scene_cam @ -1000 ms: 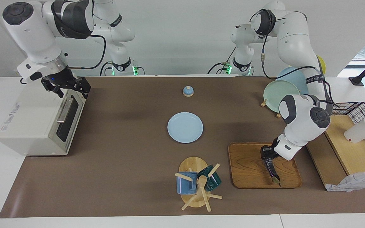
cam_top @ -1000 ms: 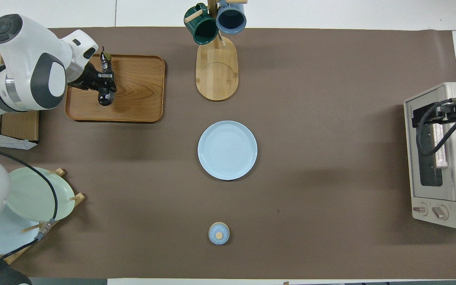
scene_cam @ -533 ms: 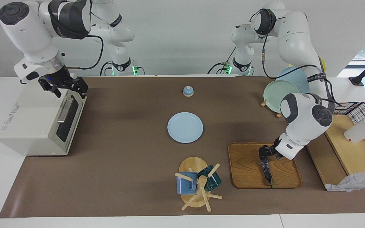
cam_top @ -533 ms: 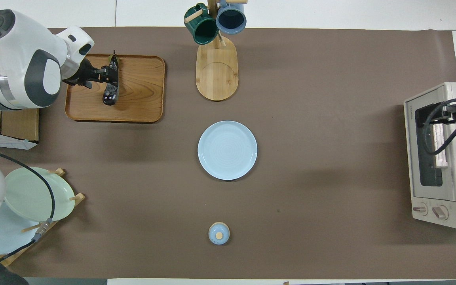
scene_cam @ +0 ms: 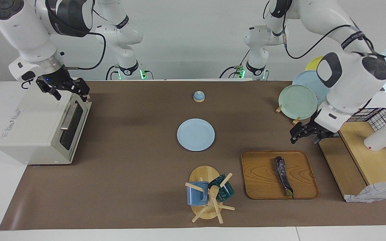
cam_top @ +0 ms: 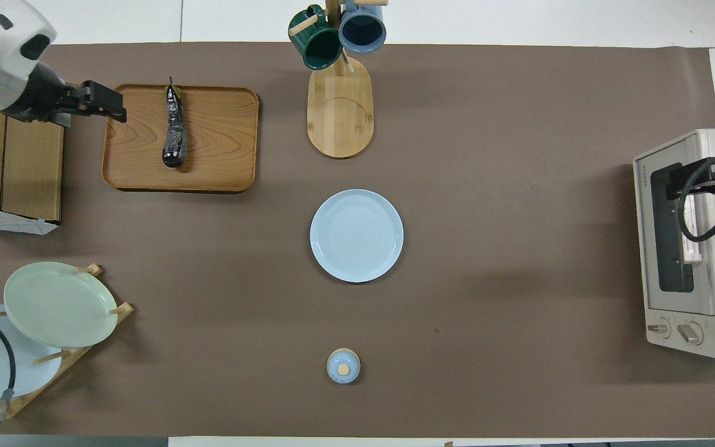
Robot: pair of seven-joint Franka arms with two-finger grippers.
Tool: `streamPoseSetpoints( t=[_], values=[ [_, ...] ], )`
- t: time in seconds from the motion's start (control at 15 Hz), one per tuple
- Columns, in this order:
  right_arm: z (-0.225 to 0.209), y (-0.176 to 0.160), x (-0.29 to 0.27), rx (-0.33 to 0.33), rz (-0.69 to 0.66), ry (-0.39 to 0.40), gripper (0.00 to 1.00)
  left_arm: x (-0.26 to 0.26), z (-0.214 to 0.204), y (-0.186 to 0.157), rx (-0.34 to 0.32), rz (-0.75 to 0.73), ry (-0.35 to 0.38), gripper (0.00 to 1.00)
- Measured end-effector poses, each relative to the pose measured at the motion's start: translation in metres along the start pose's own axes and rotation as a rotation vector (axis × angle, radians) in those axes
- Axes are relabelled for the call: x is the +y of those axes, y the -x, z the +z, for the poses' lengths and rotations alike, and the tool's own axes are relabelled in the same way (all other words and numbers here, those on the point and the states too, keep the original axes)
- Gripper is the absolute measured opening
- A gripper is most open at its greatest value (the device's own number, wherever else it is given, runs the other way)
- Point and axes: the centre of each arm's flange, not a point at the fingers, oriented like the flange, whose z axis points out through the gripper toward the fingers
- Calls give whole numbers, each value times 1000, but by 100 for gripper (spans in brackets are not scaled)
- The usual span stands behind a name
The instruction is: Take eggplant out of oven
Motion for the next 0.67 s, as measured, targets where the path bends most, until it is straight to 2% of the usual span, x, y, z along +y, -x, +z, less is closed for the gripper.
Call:
streamPoseSetpoints(
  t=[0.2, 0.4, 0.53, 0.67],
  values=[
    [-2, 1, 0, -5, 0, 0, 100, -8, -60, 33, -18, -11, -24, 100],
    [-3, 1, 0, -4, 1, 0, 100, -7, -103, 66, -50, -7, -66, 100],
    [-4, 1, 0, -2, 1, 0, 100, -6, -112, 79, -68, -7, -71, 100],
    [-6, 2, 0, 2, 0, 0, 100, -7, -103, 86, -92, -7, -73, 100]
  ],
)
